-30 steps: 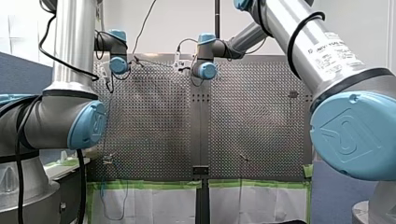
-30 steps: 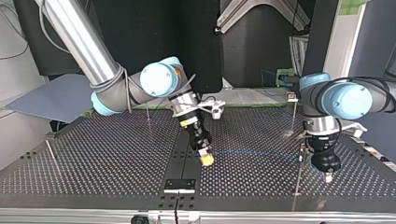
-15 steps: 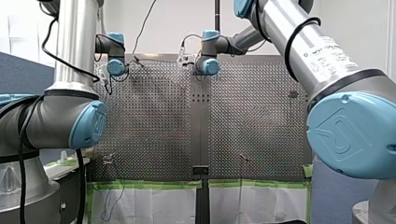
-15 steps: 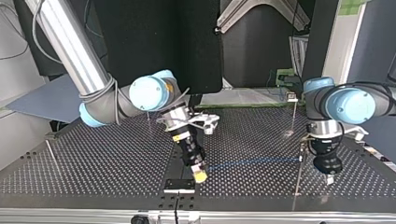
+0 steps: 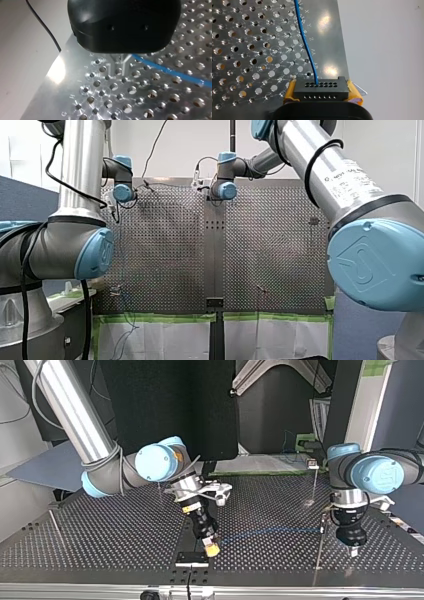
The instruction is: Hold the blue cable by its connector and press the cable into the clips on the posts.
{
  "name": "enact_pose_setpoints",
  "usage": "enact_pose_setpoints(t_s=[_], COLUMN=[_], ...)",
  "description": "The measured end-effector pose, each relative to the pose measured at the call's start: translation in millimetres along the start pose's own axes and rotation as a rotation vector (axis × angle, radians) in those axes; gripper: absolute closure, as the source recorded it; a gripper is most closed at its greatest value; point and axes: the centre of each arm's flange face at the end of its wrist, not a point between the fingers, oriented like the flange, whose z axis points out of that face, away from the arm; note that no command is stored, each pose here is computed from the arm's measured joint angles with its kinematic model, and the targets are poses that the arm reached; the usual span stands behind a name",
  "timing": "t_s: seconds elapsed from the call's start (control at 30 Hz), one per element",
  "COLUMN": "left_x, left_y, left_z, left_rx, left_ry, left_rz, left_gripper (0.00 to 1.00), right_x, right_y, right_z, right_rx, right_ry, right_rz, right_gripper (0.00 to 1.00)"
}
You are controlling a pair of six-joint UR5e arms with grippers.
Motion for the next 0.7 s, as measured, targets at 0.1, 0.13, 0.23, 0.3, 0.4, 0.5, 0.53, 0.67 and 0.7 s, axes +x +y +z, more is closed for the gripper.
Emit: enact_pose_setpoints(t_s=[0.1,0.13,0.23,0.3,0.4,0.5,0.53,0.67,0.7], left_x=[2,2,2,2,1,-2,-4,-12,-13], left_y=[2.3,2.7,2.7,2.7,3.5,3.5,3.3,2.5,2.2], left_z=[-3,-3,-5,-6,-8,-13,-14,-27,-30], left_rx=[-0.024,-0.027,-0.024,-0.026,-0.038,-0.051,-0.056,-0.072,-0.073], left_ry=[0.017,0.021,0.036,0.044,0.057,0.066,0.068,0.085,0.091], left_rz=[0.002,0.004,0.009,0.012,0.016,0.018,0.019,0.020,0.020], left_gripper=[0.47,0.35,0.00,0.00,0.00,0.00,0.00,0.00,0.00], right_x=[0,0,-1,-2,-3,-3,-3,-3,-3], right_y=[-0.1,-0.1,-0.1,-0.4,-2.2,-4.1,-4.6,-6.7,-6.9], right_z=[-0.3,-0.4,-1.1,-1.8,-2.5,-2.9,-2.9,-3.1,-3.2], right_rx=[0.000,0.000,0.000,-0.001,0.001,0.003,0.004,0.006,0.006], right_ry=[-0.003,-0.004,-0.011,-0.017,-0.022,-0.025,-0.025,-0.026,-0.026], right_rz=[0.000,0.000,-0.001,-0.002,-0.002,-0.002,-0.002,-0.001,-0.001], right_gripper=[1.00,1.00,1.00,1.00,1.00,1.00,1.00,1.00,1.00])
